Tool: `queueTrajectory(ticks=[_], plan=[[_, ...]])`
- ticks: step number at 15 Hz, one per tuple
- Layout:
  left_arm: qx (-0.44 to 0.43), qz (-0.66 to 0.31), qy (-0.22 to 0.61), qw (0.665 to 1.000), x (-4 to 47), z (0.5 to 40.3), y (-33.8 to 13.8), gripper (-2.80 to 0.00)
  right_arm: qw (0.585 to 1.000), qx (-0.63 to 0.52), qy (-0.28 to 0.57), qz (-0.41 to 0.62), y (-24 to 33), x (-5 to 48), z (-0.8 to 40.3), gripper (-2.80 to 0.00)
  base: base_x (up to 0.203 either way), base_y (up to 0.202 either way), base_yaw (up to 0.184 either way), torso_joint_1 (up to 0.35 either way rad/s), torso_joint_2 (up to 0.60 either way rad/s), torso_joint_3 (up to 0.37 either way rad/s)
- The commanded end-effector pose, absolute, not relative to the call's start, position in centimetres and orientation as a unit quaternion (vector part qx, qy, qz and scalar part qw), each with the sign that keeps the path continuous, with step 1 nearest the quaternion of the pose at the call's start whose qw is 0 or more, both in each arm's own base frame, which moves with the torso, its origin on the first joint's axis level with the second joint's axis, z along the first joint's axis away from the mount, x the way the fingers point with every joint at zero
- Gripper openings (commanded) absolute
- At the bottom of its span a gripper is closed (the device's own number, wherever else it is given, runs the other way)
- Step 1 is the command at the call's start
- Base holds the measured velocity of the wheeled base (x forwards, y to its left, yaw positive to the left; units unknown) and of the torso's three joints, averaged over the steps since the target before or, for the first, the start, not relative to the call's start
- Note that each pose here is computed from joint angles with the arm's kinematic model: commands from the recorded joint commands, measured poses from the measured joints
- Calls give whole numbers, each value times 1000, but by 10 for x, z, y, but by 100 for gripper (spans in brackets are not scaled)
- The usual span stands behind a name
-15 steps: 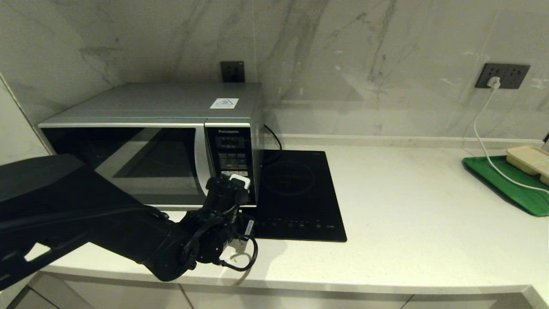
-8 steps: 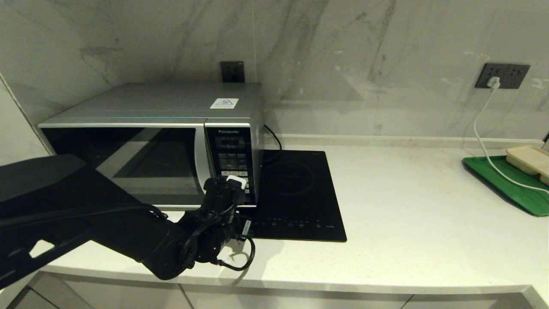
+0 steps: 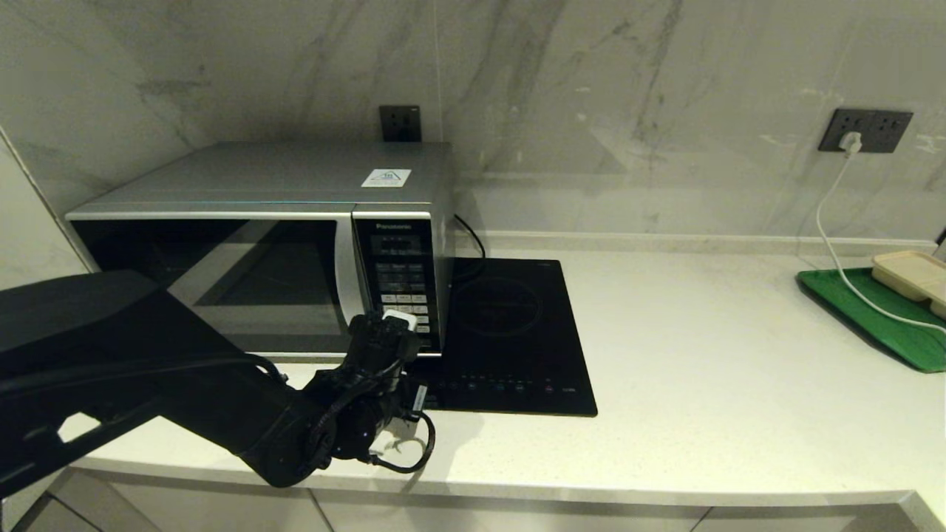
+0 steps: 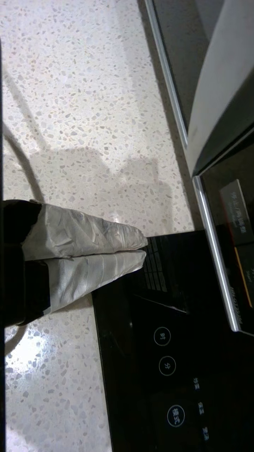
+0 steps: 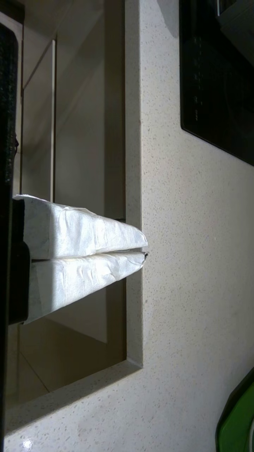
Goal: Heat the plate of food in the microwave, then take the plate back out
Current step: Open the microwave oven
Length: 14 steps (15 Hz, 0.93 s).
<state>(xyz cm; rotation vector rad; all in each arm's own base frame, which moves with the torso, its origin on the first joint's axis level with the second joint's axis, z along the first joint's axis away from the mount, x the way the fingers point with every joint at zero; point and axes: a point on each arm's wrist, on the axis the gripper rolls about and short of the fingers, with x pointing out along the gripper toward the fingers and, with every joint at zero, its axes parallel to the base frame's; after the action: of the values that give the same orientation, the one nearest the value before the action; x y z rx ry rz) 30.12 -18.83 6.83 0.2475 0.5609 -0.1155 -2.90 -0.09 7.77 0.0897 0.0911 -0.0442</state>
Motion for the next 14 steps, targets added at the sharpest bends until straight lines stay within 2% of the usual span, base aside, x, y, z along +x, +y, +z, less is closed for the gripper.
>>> queueTrajectory(ticks=[1,14], plan=[[120,-56,276,952,300,68,-188,-280,998,45,47,-22,-1,-29,78,-280,0,0,0,0,0,0],[89,-63,218,970,305,86,-194,-280,998,45,47,-23,-1,-29,78,-280,0,0,0,0,0,0]])
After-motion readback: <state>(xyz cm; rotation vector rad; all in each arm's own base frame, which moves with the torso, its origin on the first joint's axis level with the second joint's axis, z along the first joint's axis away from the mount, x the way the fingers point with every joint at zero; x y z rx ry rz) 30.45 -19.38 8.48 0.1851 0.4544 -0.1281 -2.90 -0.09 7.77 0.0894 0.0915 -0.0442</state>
